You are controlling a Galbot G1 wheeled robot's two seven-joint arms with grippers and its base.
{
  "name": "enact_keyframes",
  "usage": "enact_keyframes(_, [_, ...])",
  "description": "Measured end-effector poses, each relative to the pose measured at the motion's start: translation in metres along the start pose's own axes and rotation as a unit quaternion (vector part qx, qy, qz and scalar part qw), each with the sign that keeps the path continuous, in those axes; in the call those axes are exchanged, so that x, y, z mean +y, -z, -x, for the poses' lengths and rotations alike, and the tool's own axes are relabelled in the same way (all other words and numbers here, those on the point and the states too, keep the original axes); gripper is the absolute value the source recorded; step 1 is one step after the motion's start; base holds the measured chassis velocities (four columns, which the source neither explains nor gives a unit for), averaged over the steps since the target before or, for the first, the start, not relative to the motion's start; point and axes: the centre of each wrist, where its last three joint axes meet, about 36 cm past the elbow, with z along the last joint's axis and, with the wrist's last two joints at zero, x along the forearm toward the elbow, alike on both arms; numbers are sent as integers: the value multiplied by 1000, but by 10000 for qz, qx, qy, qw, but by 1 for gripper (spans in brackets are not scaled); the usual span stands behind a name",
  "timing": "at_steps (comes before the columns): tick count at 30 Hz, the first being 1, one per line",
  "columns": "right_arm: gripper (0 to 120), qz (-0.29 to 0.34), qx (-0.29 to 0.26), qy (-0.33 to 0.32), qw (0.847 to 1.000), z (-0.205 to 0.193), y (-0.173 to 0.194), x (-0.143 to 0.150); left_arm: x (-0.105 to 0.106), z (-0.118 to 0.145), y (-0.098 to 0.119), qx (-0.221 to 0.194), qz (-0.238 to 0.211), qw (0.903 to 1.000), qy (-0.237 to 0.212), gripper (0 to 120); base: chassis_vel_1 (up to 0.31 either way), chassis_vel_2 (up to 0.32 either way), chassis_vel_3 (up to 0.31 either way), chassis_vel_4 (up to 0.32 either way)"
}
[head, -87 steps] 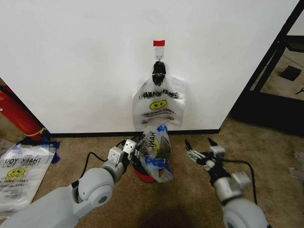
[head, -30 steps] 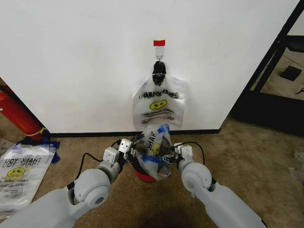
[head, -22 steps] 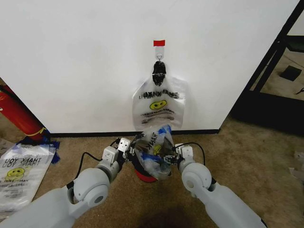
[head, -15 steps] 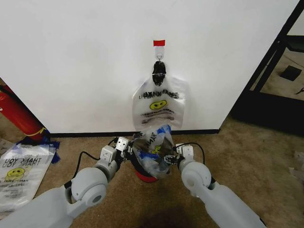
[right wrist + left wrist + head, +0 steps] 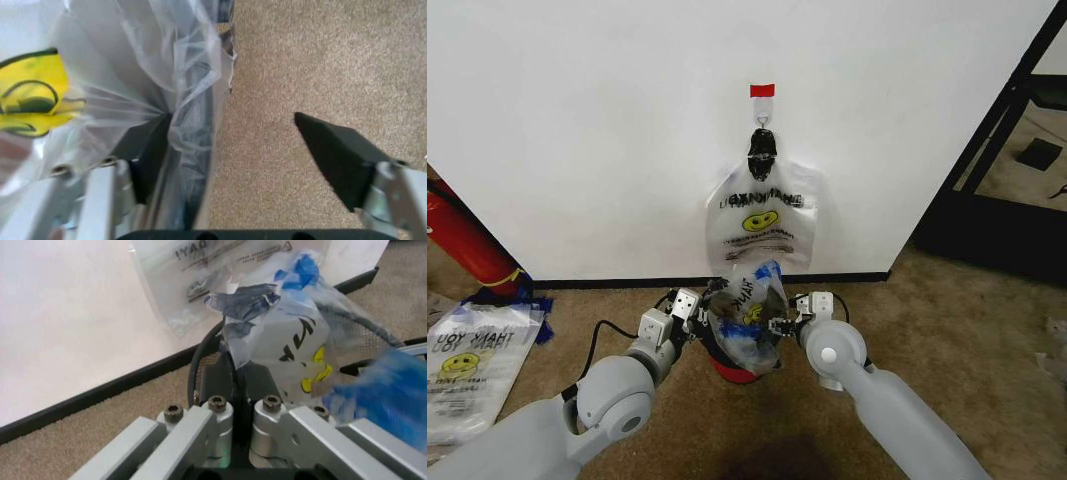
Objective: Pick up the garbage bag from the wall and place it over the trash bin.
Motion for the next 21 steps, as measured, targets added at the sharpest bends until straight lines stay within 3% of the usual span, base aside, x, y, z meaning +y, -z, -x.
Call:
enact_keyframes(2, [66, -4, 5, -2, 10000, 0, 0, 0, 0, 0, 0, -2, -1, 10000, -2, 0, 0, 0, 0, 0])
enact_keyframes(8, [39, -36, 6, -62, 10000, 0, -1, 3, -2, -2, 1, -29, -7, 10000, -21, 0, 0, 0, 0, 0])
enact_keyframes(10, [38, -37, 1, -66, 10000, -1, -1, 3, -2, -2, 1, -33, -6, 10000, -21, 0, 0, 0, 0, 0])
enact_keyframes(15, [15, -41, -47, -79, 9999, -8, -1, 6, -2, -3, 1, -62, 28, 10000, -9, 0, 0, 0, 0, 0])
enact_keyframes(21, [0, -13, -70, -87, 9999, -11, -2, 5, -1, -3, 0, -93, 70, 9999, 20, 0, 0, 0, 0, 0])
